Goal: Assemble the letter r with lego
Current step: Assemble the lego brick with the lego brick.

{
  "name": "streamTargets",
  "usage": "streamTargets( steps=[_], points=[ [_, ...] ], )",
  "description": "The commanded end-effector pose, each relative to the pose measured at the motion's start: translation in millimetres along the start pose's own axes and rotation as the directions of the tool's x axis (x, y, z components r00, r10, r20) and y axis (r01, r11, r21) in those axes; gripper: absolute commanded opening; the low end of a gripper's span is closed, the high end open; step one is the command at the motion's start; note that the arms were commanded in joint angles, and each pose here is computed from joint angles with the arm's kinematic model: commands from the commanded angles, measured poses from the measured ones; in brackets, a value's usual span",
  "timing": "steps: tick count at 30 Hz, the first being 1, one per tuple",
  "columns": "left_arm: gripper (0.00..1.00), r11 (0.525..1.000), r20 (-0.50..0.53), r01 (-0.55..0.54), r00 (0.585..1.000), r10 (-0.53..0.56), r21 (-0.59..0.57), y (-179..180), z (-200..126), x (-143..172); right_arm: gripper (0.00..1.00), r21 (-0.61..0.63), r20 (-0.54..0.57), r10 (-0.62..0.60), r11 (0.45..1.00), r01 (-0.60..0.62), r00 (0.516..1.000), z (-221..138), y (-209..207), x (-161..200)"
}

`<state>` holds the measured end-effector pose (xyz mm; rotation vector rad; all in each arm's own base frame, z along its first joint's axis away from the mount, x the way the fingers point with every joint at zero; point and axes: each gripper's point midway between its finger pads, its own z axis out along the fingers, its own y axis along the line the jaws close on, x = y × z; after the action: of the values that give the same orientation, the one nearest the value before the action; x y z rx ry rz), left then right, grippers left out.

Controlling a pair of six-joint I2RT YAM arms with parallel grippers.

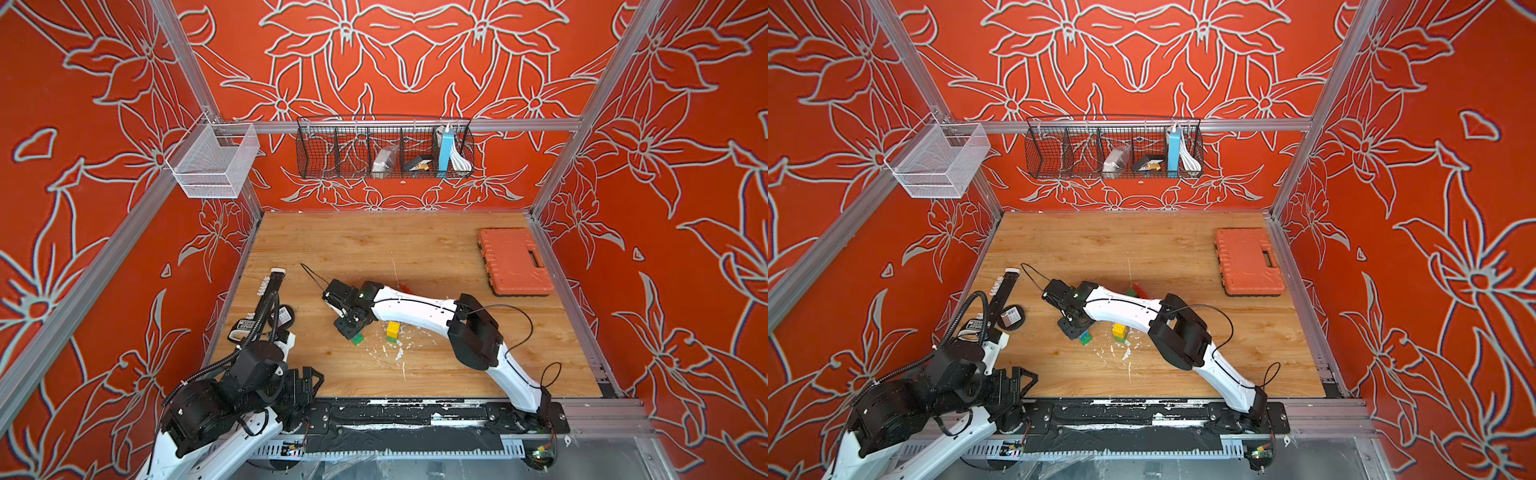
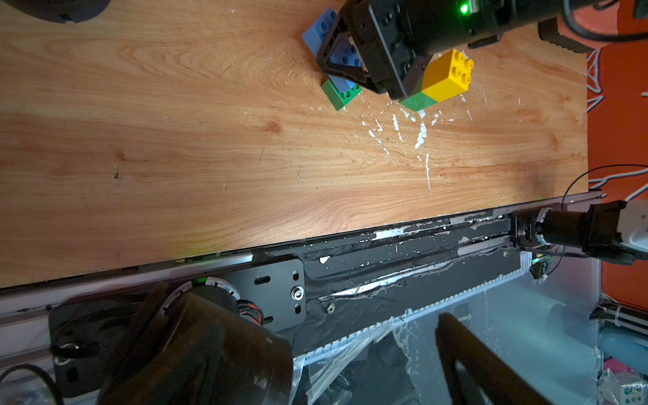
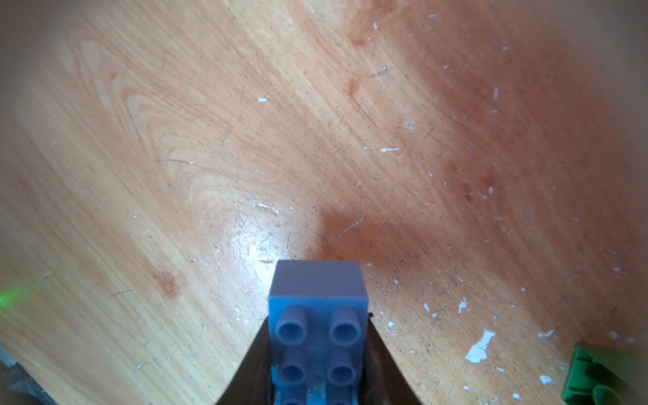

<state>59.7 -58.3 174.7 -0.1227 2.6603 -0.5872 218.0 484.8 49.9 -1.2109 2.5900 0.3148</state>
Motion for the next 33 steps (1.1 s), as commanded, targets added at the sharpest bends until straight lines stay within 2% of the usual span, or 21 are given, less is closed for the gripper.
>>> streamTargets(
  steps=[1,10,20,26,33],
  points=[
    [0.95,1.000,0.003,-0.005,1.000,0.005,0.003,1.1,1.1,1.2,0.00,0.097,-0.154,0.046,0.995,-0.031,0.987,51.3,-19.6,49.2],
    [0.95,1.000,0.009,-0.009,1.000,0.009,0.011,0.8,0.7,1.3,0.00,0.186,-0.164,0.164,0.973,-0.133,0.973,64.9,-36.5,71.5],
    [0.95,1.000,0.018,-0.013,1.000,0.012,0.020,0.2,-0.1,1.2,0.00,0.355,-0.060,0.280,0.903,-0.242,0.958,65.1,-69.2,86.3],
    [0.95,1.000,0.025,-0.011,1.000,0.011,0.022,0.8,-0.4,1.1,0.00,0.354,0.055,0.300,0.886,-0.300,0.952,64.2,-79.1,93.5],
    [0.95,1.000,0.013,-0.015,1.000,0.015,0.015,0.3,0.6,1.2,0.00,0.351,0.008,0.297,0.893,-0.281,0.955,81.5,-76.1,101.9]
  ],
)
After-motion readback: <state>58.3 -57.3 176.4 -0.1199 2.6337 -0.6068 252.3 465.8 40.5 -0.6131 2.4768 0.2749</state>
